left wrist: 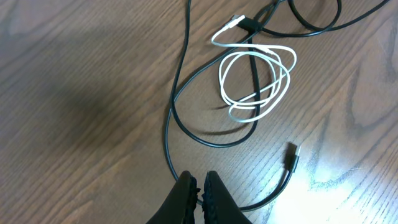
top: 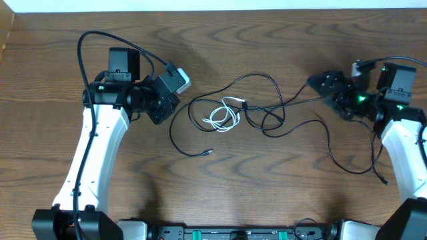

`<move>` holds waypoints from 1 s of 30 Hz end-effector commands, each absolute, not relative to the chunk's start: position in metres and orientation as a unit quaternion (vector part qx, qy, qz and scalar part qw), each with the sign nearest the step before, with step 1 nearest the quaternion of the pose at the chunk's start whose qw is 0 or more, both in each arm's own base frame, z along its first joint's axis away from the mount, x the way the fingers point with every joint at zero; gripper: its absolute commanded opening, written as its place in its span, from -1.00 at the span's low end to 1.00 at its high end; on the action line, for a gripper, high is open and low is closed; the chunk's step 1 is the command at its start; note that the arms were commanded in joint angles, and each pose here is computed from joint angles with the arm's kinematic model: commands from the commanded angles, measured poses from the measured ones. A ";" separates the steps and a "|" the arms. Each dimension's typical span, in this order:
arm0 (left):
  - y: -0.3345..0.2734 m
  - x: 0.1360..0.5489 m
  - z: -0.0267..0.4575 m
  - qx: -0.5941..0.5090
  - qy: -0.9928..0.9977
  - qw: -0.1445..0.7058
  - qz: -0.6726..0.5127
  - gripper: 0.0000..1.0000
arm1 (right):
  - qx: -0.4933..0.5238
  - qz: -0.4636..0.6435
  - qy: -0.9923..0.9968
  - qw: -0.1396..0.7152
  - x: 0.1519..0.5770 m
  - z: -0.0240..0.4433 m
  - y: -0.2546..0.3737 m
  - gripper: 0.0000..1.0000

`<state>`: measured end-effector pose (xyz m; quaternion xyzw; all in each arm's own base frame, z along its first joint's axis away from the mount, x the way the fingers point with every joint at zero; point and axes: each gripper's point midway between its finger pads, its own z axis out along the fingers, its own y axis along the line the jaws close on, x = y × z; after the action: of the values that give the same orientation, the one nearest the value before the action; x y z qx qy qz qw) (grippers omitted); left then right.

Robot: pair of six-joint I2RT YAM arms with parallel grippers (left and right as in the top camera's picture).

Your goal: Untangle cables

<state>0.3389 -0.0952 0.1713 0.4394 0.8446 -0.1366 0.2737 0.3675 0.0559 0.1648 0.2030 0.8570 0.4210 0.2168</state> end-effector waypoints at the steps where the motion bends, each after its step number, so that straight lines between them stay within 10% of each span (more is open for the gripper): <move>1: -0.098 0.339 0.171 0.448 0.839 0.274 -0.144 -0.85 | 0.167 0.494 0.838 0.159 0.348 0.180 0.093 0.99; 30: -0.098 0.340 0.171 0.448 0.839 0.275 -0.143 -0.85 | 0.226 0.138 0.962 0.065 0.275 0.084 0.113 0.99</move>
<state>0.3390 -0.0952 0.1713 0.4392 0.8447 -0.1365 0.2739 0.2699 0.1292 0.0876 0.2092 0.9594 0.1848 0.0399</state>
